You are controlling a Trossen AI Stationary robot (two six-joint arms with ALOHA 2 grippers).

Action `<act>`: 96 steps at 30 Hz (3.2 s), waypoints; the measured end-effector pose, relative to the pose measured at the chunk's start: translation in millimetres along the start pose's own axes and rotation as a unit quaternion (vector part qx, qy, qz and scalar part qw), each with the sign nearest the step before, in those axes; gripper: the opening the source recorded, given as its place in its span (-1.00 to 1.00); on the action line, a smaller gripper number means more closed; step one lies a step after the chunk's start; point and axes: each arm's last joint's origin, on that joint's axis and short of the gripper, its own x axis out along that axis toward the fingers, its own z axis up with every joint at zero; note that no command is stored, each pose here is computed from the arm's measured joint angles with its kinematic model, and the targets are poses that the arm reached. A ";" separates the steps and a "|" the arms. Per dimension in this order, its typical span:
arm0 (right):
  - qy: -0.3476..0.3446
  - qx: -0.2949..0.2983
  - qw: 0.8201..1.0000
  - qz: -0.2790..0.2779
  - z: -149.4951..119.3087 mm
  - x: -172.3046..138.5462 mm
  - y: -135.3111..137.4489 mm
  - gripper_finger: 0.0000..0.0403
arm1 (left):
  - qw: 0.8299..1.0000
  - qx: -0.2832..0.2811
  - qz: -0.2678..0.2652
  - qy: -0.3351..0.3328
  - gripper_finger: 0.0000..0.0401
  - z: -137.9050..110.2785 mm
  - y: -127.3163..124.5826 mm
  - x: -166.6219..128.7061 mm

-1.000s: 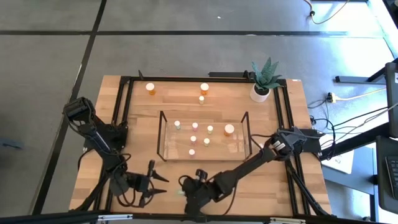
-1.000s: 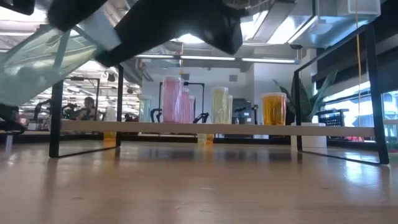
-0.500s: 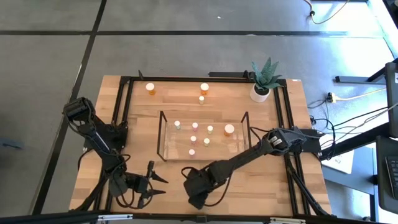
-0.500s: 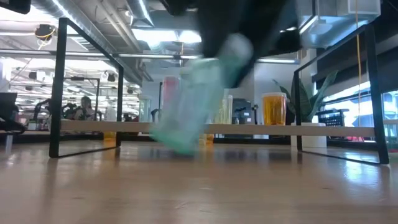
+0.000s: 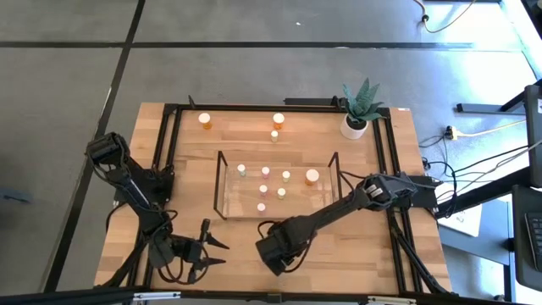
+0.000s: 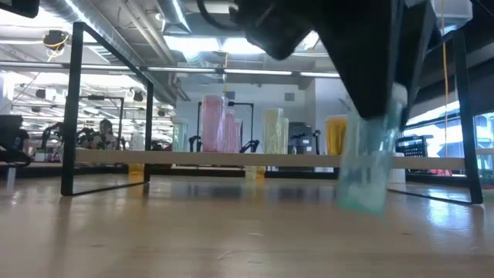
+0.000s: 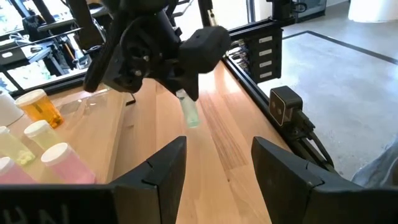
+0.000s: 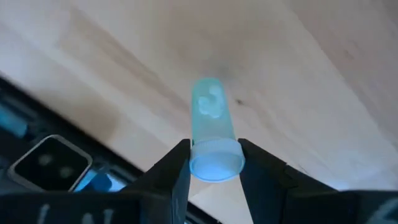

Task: Pick and place medicine bottles onto shelf by color
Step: Put the bottom blue pill bottle on the shelf aligned with the other blue pill bottle

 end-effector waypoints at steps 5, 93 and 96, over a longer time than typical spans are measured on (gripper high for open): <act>0.021 0.007 1.000 -0.012 3.4 13.5 0.1 -0.39 | 1.000 0.000 0.000 0.000 -0.13 0.1 0.0 0.0; -0.470 -0.178 0.863 0.047 -149.8 -145.2 -1.4 0.07 | 0.987 0.041 -0.096 0.120 -0.13 84.7 52.1 86.4; -0.503 -0.197 0.840 0.048 -167.1 -151.9 -5.4 0.07 | 0.986 0.037 -0.095 0.128 -0.13 82.8 55.2 100.3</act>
